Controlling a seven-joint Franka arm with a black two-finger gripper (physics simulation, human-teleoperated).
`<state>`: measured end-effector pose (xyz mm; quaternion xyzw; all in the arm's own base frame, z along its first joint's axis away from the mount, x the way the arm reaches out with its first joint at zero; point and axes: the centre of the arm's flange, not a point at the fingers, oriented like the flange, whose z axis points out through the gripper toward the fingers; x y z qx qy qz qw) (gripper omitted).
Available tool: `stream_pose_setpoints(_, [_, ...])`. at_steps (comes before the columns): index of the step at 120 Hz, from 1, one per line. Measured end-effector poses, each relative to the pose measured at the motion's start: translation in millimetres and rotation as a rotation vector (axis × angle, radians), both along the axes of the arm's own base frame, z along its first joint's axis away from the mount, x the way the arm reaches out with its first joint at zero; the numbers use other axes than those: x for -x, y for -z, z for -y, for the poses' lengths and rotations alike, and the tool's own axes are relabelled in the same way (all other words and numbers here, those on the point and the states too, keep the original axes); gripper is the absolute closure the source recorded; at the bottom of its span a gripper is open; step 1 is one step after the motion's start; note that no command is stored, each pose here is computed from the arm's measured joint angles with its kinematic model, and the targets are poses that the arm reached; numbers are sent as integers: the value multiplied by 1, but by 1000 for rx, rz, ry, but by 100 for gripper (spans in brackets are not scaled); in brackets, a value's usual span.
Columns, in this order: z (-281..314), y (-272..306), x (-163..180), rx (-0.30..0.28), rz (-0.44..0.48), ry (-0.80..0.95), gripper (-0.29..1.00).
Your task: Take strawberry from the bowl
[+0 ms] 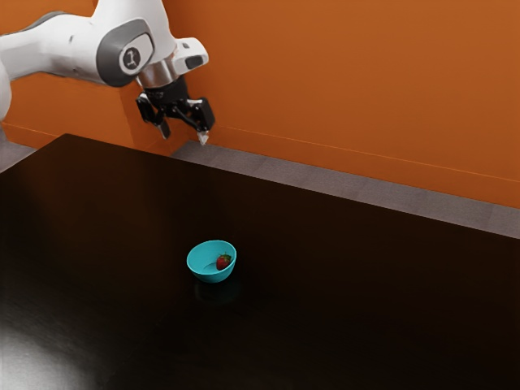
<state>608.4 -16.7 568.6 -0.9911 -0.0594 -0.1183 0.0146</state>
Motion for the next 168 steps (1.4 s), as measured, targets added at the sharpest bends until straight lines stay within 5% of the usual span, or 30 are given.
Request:
stream_pose_setpoints(37, [6,93,-9,-83,-184,-1,1])
stream_pose_setpoints(86, [9,203,8,-5,-341,-14,24])
stream_pose_setpoints(168, [22,278,-14,40,-286,70,33])
